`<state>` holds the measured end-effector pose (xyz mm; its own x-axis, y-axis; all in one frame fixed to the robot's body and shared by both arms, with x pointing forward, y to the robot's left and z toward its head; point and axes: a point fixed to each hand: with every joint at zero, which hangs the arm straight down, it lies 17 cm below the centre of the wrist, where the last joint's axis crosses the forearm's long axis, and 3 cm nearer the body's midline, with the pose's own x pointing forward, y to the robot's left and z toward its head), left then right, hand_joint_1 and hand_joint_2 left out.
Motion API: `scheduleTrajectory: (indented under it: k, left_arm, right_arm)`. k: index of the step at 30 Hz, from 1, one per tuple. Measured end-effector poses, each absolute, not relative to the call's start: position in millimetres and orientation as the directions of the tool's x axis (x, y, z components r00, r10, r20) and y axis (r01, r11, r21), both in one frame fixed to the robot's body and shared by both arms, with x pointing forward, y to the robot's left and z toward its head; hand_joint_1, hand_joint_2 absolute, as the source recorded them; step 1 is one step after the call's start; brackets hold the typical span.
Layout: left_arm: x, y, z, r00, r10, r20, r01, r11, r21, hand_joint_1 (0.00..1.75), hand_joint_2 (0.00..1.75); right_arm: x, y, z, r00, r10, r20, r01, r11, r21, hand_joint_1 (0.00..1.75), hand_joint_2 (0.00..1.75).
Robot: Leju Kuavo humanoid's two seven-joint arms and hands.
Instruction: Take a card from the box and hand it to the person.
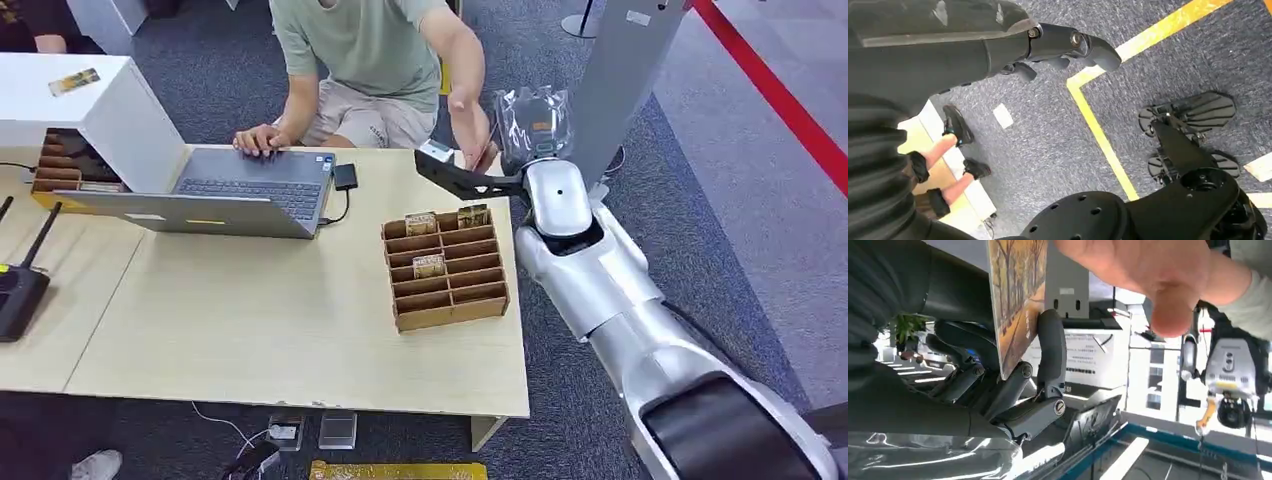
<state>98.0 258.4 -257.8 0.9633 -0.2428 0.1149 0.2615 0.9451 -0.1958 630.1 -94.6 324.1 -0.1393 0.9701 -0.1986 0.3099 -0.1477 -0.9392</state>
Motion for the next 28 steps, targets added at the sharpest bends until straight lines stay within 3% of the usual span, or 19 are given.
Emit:
scheduleTrajectory:
  k: [2,3,4,5,6,12,19,23,28]
  left_arm:
    - [98,259,-258,0.962,-0.247,0.115,0.266,0.944,-0.195,0.0,1.75]
    - [98,259,-258,0.962,-0.249,0.115,0.268,0.944,-0.194,0.0,1.75]
    - [97,259,-258,0.961,-0.252,0.115,0.27,0.943,-0.194,0.0,1.75]
    - [97,259,-258,0.96,-0.255,0.115,0.273,0.942,-0.193,0.0,1.75]
    - [97,259,-258,0.959,-0.258,0.115,0.276,0.942,-0.192,0.0,1.75]
    - [97,259,-258,0.957,-0.267,0.114,0.285,0.939,-0.191,0.0,1.75]
    - [90,258,-259,0.959,-0.255,0.123,0.276,0.941,-0.196,0.0,1.75]
    - [87,257,-260,0.964,-0.231,0.129,0.253,0.946,-0.202,0.0,1.75]
    - [84,258,-260,0.975,-0.184,0.121,0.207,0.956,-0.21,0.0,1.75]
  right_arm:
    - [631,-96,316,-0.129,0.971,-0.203,0.29,-0.159,-0.944,1.71,1.75]
    - [632,-97,313,-0.125,0.971,-0.205,0.281,-0.163,-0.946,1.45,1.75]
    - [633,-99,309,-0.12,0.971,-0.207,0.272,-0.168,-0.948,1.31,1.75]
    - [634,-101,306,-0.116,0.971,-0.207,0.263,-0.171,-0.95,1.31,1.75]
    - [634,-104,302,-0.11,0.972,-0.208,0.255,-0.175,-0.951,0.0,1.75]
    - [636,-108,293,-0.111,0.975,-0.191,0.233,-0.161,-0.959,0.0,1.75]
    - [628,-100,294,-0.167,0.982,-0.087,0.249,-0.043,-0.968,0.0,1.75]
    - [615,-99,290,-0.198,0.98,0.021,0.231,0.067,-0.971,0.0,1.75]
    - [582,-91,259,-0.269,0.939,0.215,0.096,0.249,-0.964,0.0,1.75]
